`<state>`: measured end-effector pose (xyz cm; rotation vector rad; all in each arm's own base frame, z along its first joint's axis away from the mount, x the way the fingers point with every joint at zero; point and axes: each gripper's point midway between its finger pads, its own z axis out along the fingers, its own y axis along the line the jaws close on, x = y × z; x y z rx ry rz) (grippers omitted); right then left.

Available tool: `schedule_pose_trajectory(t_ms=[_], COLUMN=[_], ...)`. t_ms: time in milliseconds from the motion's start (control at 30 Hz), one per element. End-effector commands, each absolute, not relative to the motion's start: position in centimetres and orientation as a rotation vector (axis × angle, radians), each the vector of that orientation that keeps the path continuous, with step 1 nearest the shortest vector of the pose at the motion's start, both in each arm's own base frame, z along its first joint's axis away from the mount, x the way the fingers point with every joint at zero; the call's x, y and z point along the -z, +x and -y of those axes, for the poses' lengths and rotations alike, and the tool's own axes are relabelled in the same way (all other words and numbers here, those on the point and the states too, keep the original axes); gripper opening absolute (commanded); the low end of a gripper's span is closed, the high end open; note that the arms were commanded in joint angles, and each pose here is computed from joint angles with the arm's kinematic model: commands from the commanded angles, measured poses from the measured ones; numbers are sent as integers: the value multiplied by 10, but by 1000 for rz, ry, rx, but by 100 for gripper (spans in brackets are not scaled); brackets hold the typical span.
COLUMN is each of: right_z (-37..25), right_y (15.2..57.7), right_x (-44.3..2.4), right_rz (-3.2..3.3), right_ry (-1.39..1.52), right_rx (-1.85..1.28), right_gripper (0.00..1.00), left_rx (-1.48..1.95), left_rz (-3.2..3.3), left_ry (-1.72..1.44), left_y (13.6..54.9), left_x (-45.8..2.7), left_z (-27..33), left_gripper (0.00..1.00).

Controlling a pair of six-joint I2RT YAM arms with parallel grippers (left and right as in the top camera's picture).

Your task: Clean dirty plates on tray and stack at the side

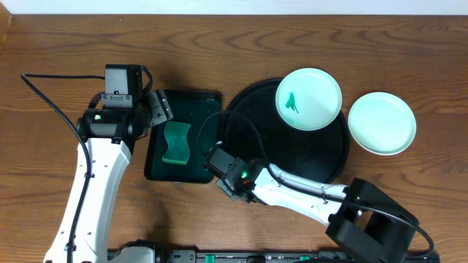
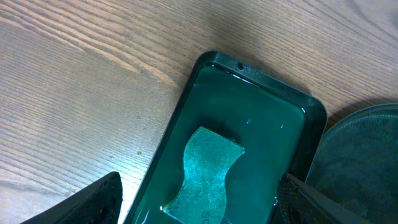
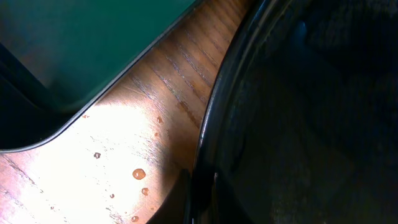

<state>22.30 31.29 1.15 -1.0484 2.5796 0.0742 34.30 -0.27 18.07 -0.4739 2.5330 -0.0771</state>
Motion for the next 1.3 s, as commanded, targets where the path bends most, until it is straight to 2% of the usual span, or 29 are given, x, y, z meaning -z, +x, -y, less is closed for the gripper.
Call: schedule_pose_trajectory(t_ms=[0, 1267], right_z=[-326, -340], right_y=[214, 197], right_x=[-13, -14], right_rz=[-2600, -2627], right_ry=[-1068, -1118], right_rx=[-184, -334], right_gripper=[1, 1], left_rx=[64, 65], left_rz=[-2514, -2514], left_ry=[-482, -481], left_y=[346, 346], left_x=[-187, -187], left_z=[0, 0], left_gripper=[80, 80])
